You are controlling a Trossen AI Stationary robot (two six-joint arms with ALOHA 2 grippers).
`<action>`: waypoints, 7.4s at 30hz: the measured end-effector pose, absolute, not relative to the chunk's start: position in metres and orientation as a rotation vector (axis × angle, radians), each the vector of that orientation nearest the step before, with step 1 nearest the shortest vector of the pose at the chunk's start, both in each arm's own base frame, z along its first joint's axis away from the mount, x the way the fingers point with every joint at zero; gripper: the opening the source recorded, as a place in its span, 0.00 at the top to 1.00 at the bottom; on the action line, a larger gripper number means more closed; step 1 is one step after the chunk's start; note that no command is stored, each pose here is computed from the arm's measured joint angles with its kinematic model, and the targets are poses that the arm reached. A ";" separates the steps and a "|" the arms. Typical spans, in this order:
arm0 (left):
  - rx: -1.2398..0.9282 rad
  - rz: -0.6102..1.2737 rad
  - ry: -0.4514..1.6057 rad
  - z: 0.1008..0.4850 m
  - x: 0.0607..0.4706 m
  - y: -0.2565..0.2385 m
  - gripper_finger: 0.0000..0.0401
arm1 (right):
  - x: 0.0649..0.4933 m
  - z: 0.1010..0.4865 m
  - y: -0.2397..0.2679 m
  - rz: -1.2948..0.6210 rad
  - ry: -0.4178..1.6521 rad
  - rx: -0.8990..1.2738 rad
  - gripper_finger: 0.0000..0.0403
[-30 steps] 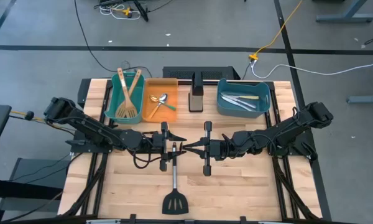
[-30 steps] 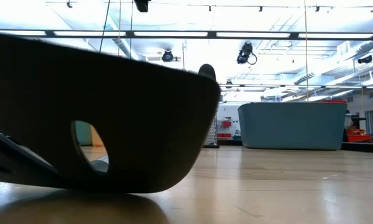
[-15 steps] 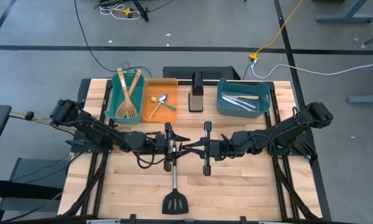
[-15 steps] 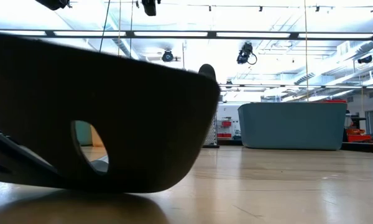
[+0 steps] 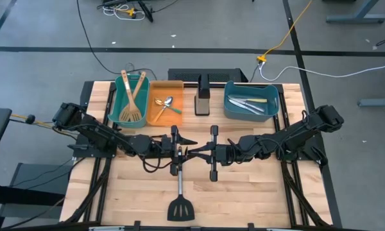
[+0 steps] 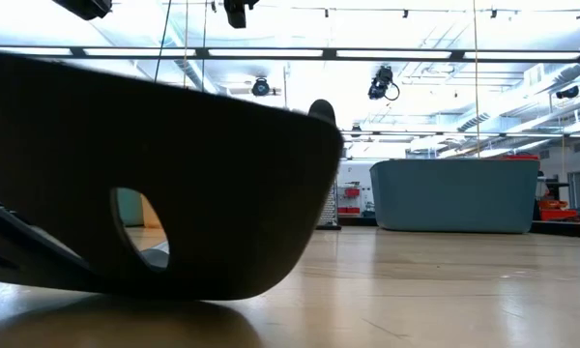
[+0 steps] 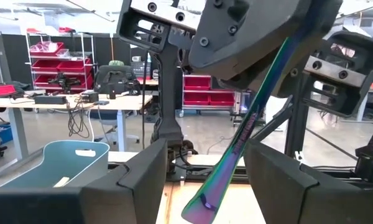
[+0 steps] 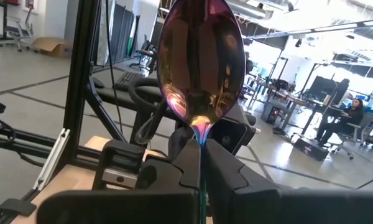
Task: Pick & Place Kitchen Items
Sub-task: Put the blue spoon into the orange bin, then put the black spatula into the green bin
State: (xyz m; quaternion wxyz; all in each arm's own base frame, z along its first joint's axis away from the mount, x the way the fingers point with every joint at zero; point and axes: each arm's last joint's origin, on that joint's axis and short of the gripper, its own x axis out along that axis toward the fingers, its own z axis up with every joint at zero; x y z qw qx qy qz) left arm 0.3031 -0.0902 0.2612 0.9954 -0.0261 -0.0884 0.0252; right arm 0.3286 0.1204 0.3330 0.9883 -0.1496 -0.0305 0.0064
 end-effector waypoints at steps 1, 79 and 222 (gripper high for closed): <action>-0.052 0.051 -0.177 0.261 0.303 -0.090 0.46 | 0.329 0.333 0.120 0.013 -0.059 -0.301 0.97; -0.017 0.469 0.116 0.281 0.248 -0.077 0.92 | 0.296 0.310 0.166 -0.336 0.178 -0.306 0.88; -0.178 -0.357 0.735 0.256 0.255 -0.087 0.89 | 0.273 0.263 0.189 -0.055 0.277 -0.109 0.88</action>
